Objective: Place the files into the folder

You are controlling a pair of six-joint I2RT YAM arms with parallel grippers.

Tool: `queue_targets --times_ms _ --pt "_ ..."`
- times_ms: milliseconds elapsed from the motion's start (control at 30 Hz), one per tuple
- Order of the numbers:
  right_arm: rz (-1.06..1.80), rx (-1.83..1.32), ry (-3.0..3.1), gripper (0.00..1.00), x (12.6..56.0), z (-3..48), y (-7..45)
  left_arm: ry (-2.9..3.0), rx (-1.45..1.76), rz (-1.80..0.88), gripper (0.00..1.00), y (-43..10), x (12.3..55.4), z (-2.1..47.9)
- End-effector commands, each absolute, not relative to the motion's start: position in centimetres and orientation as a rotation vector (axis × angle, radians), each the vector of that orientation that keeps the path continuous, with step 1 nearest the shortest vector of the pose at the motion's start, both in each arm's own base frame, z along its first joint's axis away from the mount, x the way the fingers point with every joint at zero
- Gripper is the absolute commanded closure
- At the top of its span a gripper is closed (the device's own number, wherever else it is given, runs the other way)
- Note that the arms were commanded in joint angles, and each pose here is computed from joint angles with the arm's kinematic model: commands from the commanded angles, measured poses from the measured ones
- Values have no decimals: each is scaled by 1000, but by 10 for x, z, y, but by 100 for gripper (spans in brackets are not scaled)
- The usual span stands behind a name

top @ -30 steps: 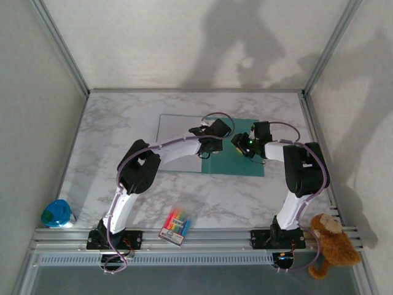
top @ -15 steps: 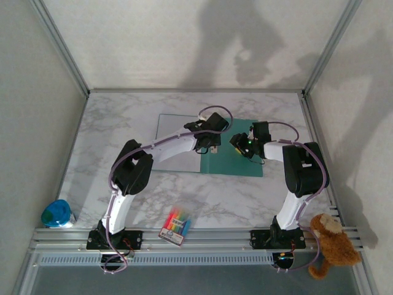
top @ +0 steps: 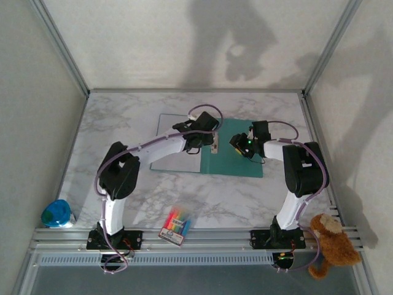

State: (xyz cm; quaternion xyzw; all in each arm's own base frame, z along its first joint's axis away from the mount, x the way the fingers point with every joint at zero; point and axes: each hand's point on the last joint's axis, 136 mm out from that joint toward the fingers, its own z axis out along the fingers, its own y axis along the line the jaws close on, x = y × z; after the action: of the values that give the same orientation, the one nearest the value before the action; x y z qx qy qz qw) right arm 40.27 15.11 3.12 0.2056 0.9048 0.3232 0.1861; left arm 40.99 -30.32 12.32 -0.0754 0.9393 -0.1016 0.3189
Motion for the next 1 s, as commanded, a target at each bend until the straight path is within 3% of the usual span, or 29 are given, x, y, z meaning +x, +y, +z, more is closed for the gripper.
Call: queue_targets --times_ms 0,133,233,533,967 --pt "814 619 2625 56 390 15 135 2389 -293 -285 32 -276 419 146" --pt "813 645 2617 56 391 14 128 2371 -363 -277 22 -242 421 148" --pt "806 657 2611 56 393 15 122 2372 -421 -307 19 -215 422 141" --pt "767 683 2596 56 397 19 96 2336 -610 -593 5 -157 420 108" --pt "776 672 2590 52 399 21 98 2370 -691 -694 5 -158 419 64"
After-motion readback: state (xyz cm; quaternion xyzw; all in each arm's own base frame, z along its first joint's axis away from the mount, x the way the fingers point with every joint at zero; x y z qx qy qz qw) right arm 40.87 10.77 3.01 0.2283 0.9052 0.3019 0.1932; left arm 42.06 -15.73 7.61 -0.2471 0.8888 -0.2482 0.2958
